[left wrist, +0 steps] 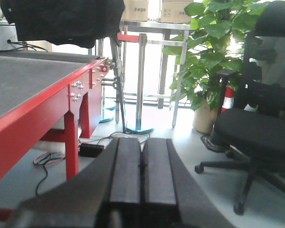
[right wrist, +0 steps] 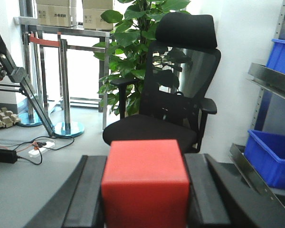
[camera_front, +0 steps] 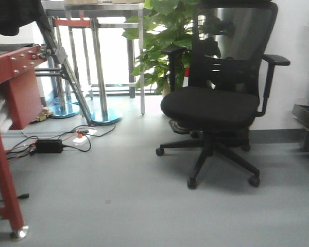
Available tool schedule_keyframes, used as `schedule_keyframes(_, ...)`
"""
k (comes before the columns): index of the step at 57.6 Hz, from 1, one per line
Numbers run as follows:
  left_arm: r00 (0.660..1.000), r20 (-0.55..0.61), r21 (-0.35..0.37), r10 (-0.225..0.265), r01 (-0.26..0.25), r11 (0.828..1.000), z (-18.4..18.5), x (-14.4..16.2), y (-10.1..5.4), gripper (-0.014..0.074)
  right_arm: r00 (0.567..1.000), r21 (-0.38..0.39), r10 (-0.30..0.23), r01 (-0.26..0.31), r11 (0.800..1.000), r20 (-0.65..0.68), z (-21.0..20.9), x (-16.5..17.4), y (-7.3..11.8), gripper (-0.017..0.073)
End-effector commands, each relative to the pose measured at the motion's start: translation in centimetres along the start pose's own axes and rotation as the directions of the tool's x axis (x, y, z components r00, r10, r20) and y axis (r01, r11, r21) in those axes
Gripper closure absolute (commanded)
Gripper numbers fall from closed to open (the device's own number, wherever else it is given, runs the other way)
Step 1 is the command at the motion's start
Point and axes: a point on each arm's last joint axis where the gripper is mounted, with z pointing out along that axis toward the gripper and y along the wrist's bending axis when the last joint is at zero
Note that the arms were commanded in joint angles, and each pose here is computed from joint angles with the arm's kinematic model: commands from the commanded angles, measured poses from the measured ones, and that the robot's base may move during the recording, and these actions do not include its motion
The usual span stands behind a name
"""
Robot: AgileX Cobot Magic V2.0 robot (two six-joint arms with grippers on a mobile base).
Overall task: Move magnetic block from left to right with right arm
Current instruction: 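Turn the base past the office chair carrying the red cube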
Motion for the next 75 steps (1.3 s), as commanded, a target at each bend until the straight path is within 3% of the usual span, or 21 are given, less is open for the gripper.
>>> schedule_keyframes(1, 0.996, 0.093, 0.002, -0.004, 0.003, 1.0, -0.1, -0.63, 0.02, 0.072, 0.994, 0.007, -0.019, 0.018, 1.0, 0.108, -0.03, -1.75, -0.04, 0.0313)
schedule_keyframes(75, 0.996, 0.093, 0.002, -0.004, 0.003, 1.0, -0.1, -0.63, 0.02, 0.072, 0.994, 0.007, -0.019, 0.018, 1.0, 0.108, -0.03, -1.75, -0.04, 0.0313)
